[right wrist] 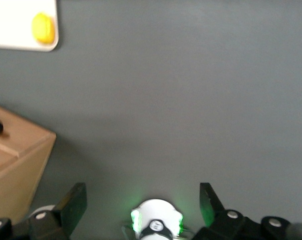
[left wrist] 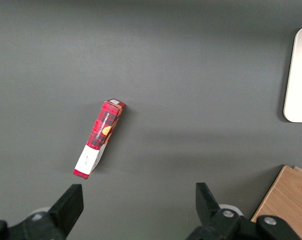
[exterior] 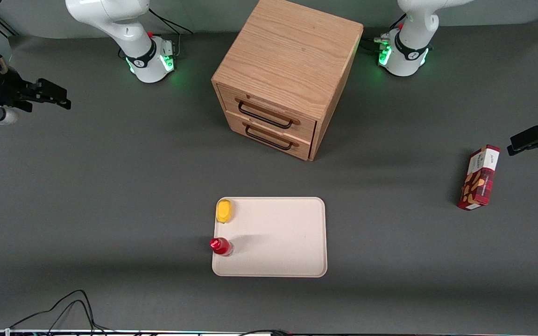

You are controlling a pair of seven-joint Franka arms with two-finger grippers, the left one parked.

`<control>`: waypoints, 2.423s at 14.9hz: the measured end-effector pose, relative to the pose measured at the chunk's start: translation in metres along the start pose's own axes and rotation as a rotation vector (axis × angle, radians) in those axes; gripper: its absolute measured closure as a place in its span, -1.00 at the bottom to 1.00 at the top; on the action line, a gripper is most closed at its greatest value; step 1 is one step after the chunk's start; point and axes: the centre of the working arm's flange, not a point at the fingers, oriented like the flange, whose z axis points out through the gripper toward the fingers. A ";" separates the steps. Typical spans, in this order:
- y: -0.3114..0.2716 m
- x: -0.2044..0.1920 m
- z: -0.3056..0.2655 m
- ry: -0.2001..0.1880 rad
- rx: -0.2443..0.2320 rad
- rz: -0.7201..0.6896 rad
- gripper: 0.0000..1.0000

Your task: Open upper drawer

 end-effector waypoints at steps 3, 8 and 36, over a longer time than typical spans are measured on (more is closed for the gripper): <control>-0.026 0.012 0.002 -0.018 -0.006 -0.208 -1.00; -0.098 0.039 0.017 -0.009 0.240 -0.630 -1.00; -0.378 0.116 0.261 -0.122 0.512 -0.820 -1.00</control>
